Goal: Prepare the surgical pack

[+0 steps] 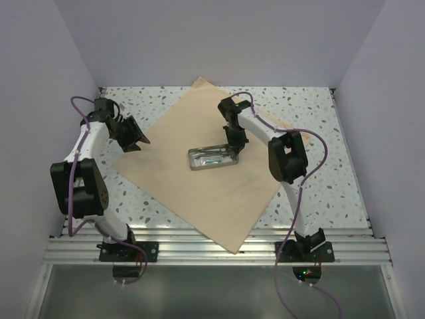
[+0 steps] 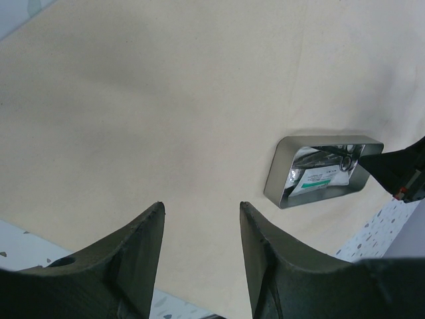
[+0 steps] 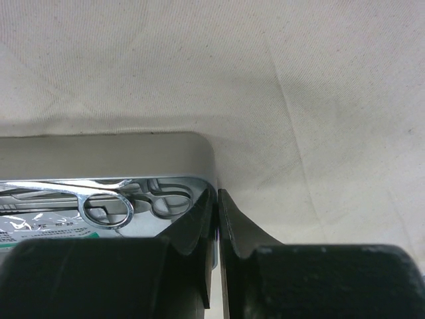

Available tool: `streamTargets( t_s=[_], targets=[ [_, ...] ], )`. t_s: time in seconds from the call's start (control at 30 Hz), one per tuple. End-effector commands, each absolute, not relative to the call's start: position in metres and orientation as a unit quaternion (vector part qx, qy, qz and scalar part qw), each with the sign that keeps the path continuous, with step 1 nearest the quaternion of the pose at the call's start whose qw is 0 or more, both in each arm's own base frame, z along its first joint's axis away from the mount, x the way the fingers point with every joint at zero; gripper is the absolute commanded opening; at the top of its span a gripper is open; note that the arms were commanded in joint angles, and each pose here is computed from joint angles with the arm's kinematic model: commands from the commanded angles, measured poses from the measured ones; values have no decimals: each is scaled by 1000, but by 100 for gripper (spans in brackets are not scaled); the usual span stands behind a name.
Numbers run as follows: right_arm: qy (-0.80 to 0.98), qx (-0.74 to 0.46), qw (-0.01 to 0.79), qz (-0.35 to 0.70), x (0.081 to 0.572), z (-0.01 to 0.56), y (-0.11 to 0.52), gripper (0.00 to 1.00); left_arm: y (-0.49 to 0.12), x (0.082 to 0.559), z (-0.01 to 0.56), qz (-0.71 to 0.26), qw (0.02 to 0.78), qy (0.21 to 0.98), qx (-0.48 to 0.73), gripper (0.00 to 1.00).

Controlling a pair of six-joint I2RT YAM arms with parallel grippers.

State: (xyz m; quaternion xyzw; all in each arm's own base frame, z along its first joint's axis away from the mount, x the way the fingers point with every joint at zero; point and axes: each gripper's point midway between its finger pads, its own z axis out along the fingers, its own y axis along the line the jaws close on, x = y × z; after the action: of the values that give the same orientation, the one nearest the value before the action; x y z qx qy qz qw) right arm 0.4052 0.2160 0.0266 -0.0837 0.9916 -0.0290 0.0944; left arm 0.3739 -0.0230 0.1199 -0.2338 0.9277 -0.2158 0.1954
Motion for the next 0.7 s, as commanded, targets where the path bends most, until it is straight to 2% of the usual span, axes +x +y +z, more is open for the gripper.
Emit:
streamTargets(
  t_s=[0.0, 0.1, 0.23, 0.27, 0.33, 0.37, 0.5, 0.57, 0.6, 0.67],
  targets=[
    [990, -81, 109, -38, 412, 36, 216, 10, -24, 378, 137, -219, 219, 925, -221, 53],
    [990, -85, 109, -39, 412, 37, 215, 17, -23, 378, 136, -218, 217, 925, -221, 53],
    [989, -85, 118, -33, 414, 43, 217, 32, -24, 378, 136, -220, 217, 925, -221, 54],
    [989, -86, 120, -31, 415, 45, 218, 40, -24, 378, 136, -219, 217, 925, -220, 54],
    [988, -84, 131, -23, 418, 58, 221, 48, -23, 378, 135, -218, 218, 926, -220, 54],
    [987, -82, 136, -22, 419, 63, 221, 55, -23, 377, 135, -217, 217, 926, -220, 54],
    [984, -75, 160, -22, 418, 106, 209, 67, -23, 377, 136, -218, 221, 925, -219, 54],
    [985, -74, 156, -24, 410, 117, 194, 69, -23, 378, 136, -217, 223, 925, -216, 54],
    [982, -76, 170, -17, 405, 136, 189, 72, -23, 378, 137, -216, 225, 925, -215, 54],
    [983, -95, 152, -25, 382, 137, 174, 74, -23, 377, 136, -218, 227, 925, -210, 54]
  ],
)
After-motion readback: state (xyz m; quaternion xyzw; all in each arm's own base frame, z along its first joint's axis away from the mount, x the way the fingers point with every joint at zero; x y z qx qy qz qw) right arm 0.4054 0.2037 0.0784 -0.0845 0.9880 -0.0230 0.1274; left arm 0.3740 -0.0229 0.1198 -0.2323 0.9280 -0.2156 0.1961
